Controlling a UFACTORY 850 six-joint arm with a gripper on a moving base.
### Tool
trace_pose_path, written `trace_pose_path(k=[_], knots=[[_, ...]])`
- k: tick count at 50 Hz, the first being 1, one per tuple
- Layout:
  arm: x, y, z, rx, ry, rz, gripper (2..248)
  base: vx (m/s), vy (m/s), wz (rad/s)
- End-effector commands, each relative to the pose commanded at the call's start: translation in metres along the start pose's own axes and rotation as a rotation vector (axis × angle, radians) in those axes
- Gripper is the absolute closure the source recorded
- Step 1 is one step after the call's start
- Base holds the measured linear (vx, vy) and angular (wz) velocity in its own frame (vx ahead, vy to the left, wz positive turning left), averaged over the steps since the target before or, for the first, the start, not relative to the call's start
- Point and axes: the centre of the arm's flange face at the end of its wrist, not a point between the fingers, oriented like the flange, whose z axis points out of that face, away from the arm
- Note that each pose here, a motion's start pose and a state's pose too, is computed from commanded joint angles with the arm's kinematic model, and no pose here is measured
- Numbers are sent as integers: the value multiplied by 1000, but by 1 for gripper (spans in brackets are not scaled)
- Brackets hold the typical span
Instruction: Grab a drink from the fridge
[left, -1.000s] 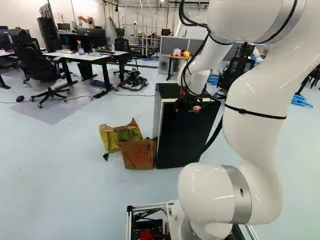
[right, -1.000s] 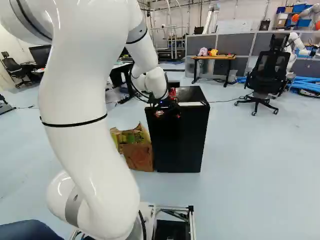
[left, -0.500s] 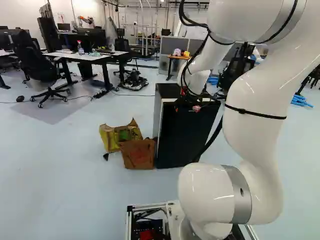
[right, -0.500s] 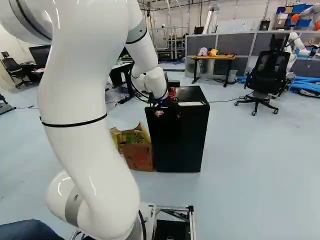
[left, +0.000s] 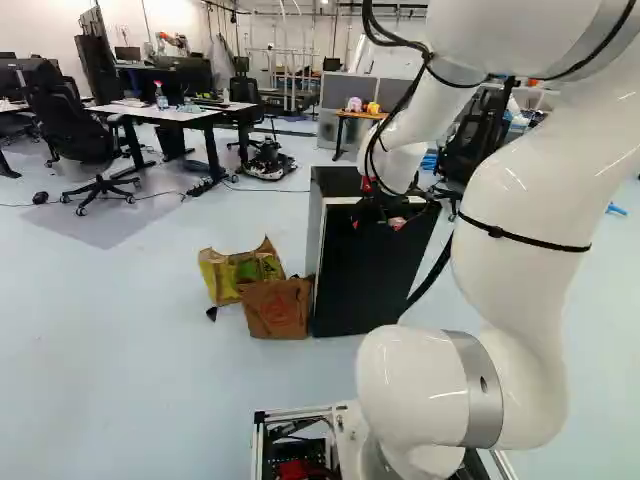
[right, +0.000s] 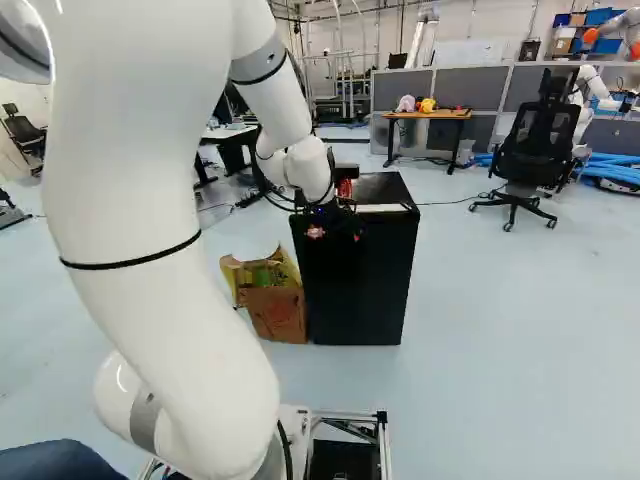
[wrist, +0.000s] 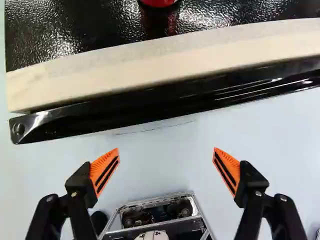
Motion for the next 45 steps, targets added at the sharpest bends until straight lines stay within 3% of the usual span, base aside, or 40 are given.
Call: trace_pose_path(k=[10,26,45], knots=[[-11,2,-9,-2,69,5,3,0,0,0],[-23,3,-23,-5,225,9,3,0,0,0],[-13,3,-32,-6,424,8,3,0,0,0]])
